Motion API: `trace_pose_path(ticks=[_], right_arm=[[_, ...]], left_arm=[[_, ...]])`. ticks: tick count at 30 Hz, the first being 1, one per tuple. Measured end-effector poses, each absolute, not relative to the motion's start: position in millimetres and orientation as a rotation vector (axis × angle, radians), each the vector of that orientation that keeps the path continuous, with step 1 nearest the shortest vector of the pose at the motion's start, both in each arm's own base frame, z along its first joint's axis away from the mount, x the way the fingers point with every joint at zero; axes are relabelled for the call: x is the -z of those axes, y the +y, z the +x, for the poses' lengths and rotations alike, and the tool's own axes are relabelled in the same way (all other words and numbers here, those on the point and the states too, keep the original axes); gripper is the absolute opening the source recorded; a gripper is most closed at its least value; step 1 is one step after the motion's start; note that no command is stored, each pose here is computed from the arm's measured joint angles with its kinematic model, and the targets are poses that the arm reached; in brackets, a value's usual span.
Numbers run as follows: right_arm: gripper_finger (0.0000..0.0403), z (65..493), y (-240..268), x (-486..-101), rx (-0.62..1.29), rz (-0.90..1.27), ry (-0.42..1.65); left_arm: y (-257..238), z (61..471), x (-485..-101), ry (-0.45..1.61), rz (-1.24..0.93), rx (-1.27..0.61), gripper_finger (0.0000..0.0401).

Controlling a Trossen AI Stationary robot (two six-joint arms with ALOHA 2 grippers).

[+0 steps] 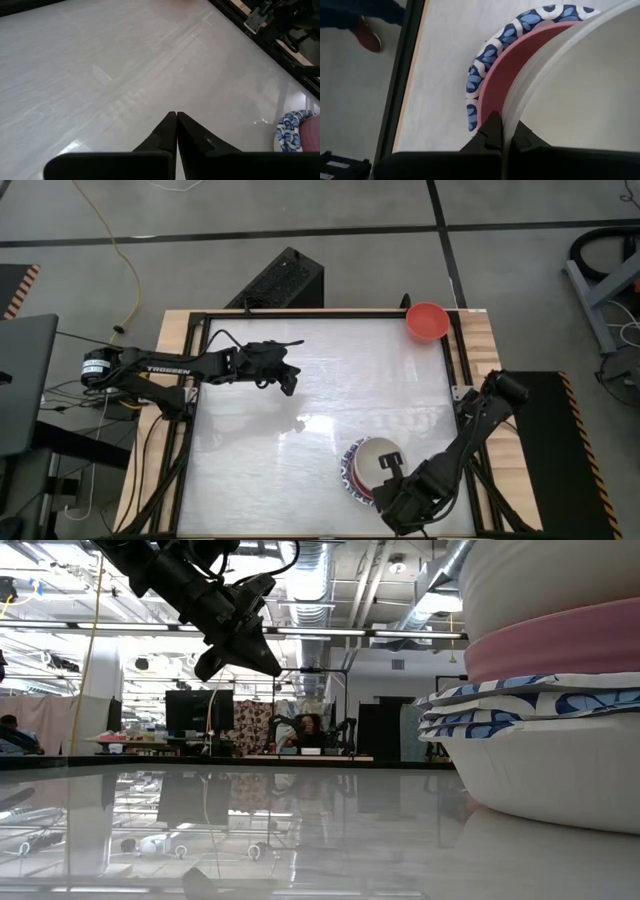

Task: Nest bowls inside each other
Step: Stack the white bowl on top of the pink bowl

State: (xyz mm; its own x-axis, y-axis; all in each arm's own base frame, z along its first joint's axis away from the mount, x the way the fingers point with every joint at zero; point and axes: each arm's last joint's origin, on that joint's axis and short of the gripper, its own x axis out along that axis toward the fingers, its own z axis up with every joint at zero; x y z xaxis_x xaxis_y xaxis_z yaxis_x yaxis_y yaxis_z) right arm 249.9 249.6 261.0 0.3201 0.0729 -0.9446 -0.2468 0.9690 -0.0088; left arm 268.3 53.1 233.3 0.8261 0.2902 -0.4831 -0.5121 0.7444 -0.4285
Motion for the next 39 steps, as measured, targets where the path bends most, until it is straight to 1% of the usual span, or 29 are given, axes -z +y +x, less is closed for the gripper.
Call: trace_pose_path(ticks=[6,15,23,34,39], right_arm=[[0.0008,253.5,247.1,-259.1,-0.203,-0.164,1.235],[0.0008,257.8,245.3,-256.8,-0.246,-0.147,1.259],[0.0008,259.2,245.0,-241.2,-0.307,-0.091,1.285],[0.0009,258.7,244.5,-240.2,-0.306,-0.091,1.294],[0.0016,258.0,245.2,-240.2,-0.303,-0.089,1.293]], left_arm=[[53.2,268.3,-233.3,0.407,-0.573,-0.452,0.0000],[53.2,268.3,-233.4,0.407,-0.570,-0.451,0.0000],[53.8,268.2,-233.4,0.408,-0.562,-0.451,0.0000],[53.9,268.2,-233.4,0.404,-0.579,-0.456,0.0000],[53.8,268.2,-233.4,0.403,-0.584,-0.456,0.0000]])
